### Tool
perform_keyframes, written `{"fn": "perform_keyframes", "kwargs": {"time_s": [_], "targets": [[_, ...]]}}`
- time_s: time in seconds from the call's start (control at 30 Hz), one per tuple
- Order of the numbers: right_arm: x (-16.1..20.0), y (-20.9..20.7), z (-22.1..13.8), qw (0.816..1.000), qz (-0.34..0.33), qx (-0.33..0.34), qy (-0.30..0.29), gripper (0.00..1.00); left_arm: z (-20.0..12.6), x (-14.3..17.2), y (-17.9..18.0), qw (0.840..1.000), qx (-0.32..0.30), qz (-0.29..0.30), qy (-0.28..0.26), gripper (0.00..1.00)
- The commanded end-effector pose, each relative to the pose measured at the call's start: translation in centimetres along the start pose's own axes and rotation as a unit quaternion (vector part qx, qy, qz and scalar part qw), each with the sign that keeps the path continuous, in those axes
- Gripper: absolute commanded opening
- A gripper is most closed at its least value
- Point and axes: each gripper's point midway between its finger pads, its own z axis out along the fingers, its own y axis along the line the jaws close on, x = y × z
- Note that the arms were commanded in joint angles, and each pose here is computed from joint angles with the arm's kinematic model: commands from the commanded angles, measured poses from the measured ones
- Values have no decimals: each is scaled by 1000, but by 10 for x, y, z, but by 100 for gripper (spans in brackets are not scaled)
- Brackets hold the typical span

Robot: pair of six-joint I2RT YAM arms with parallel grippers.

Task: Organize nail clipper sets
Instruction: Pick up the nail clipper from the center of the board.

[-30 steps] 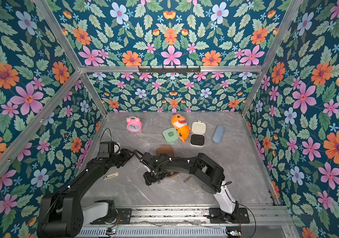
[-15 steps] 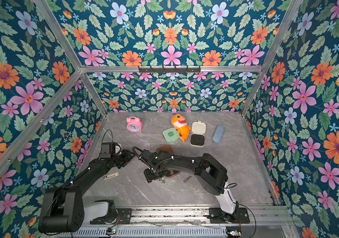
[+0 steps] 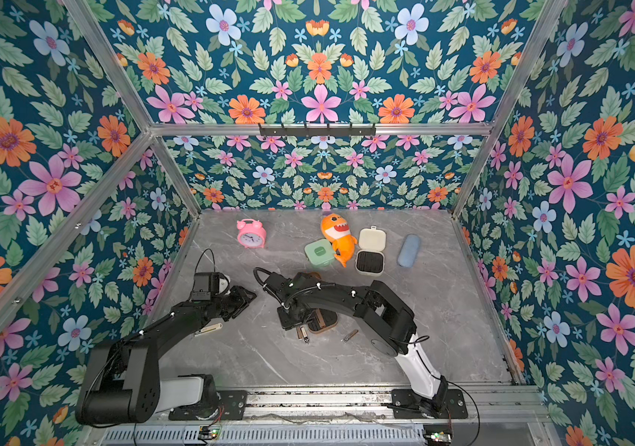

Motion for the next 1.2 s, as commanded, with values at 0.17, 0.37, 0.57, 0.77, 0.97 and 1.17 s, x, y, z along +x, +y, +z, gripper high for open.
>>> {"fn": "perform_keyframes", "kwargs": {"time_s": [0.17,0.37,0.57,0.77,0.97,1.17], "targets": [[3,-8,12,1000,-6,22,20,41,3,-2,-4,1000,12,3,-1,47],[5,-12,20,999,-5,27,28,33,3,-2,-4,1000,12,3,0,47],[4,-10,22,999,-5,19,29,22,4,-3,-5,1000,13,2,-1,47],[-2,-2,16,1000,-13,5,18,18,8,-13,-13,1000,15,4,-2,46],[-12,2,-7,1000,-17,-16,-13,14,17,-19,-36,1000,19,20,3,46],[-18,-19,-50,997,-5,-35,-67,12,38,-10,-83,998,39,51,27,47]]}}
